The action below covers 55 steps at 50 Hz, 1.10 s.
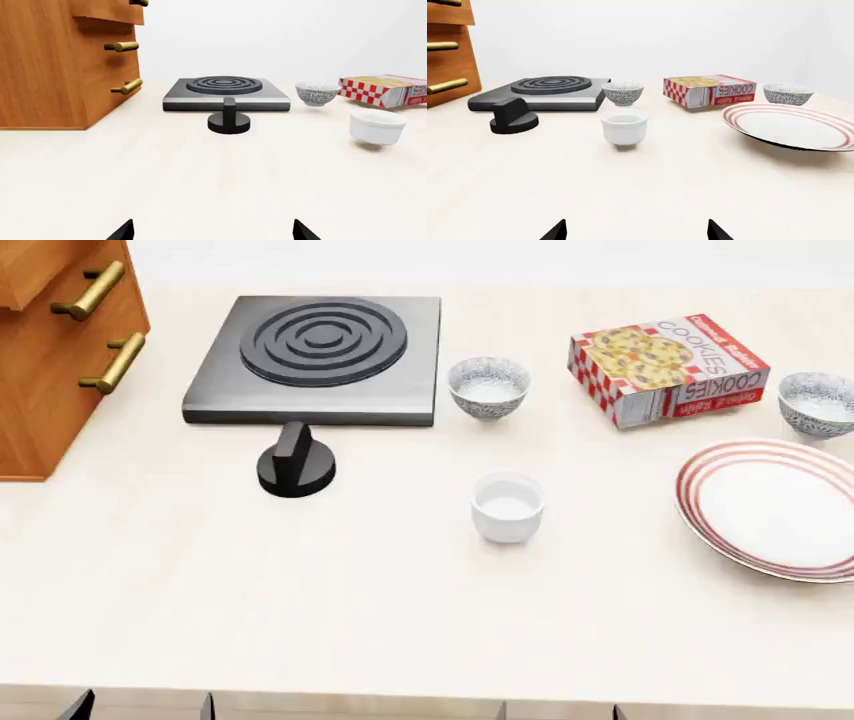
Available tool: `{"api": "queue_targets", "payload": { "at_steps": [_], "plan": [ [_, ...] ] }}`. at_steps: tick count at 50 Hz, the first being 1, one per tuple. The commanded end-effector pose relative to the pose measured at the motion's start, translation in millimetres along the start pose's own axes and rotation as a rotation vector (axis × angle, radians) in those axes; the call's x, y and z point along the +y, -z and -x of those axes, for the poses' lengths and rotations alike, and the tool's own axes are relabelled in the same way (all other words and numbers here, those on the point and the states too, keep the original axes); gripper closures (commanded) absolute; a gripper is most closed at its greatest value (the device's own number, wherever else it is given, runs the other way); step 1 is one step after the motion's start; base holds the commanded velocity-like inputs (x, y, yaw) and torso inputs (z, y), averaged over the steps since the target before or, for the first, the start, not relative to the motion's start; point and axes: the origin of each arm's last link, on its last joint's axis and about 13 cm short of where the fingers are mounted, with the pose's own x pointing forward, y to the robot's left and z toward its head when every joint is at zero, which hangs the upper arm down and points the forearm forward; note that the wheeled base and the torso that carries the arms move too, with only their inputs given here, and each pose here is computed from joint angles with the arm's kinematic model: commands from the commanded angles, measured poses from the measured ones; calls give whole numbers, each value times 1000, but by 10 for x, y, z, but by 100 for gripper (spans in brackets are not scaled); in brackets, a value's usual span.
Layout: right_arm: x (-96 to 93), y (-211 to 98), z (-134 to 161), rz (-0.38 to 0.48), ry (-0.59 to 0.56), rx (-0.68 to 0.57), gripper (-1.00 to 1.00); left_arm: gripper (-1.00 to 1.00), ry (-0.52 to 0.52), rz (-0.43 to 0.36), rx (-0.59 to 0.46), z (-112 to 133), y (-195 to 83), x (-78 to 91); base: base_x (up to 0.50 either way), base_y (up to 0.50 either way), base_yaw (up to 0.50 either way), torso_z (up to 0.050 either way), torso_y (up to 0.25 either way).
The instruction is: Pick the akita bowl next to the plate and place it on the plate.
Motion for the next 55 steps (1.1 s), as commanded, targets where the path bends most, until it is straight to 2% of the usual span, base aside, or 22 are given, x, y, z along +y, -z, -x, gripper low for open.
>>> {"api": "queue_targets", "payload": {
  "at_steps": [1,14,16,24,26,27,28,31,33,34,45,55],
  "plan": [
    [4,9,-1,5,3,11,-100,-100,2,1,0,1,-8,-8,0,0,0,0,0],
    [9,23,-7,8,-7,15,-100,-100,-2,-10,4,-6,-10,-4,0,0,0,0,0],
    [11,18,-5,9,-7,15,-100,-100,-6,32,6,-10,-22,7,0,0,0,0,0],
    [7,-3,17,2,-8,5,-100,-100,33,63,-12,17,-107,8,0,0,0,0,0],
    [5,-13,17,13,7,-4,-100,-100,38,95,-1,17,-156,21,0,0,0,0,0],
    [2,-26,21,3,4,2,-100,-100,40,150,22,12,-211,42,0,0,0,0,0],
    [6,-37,27,6,1,2,-100,-100,41,153,18,3,-233,54,0,0,0,0,0],
    [24,-161,47,-5,-19,-8,-100,-100,45,190,-2,-14,-401,123,0,0,0,0,0],
    [32,-272,56,-3,-29,-15,-100,-100,41,173,18,-39,-463,182,0,0,0,0,0],
    [39,-363,67,-24,-43,-32,-100,-100,28,221,4,-49,-519,226,0,0,0,0,0],
    [124,-1018,140,-38,-148,-138,-100,-100,-82,270,-39,-139,-832,546,0,0,0,0,0],
    [86,-1458,132,-88,-157,-241,-100,-100,-184,234,-74,-215,-892,852,0,0,0,0,0]
  ]
}}
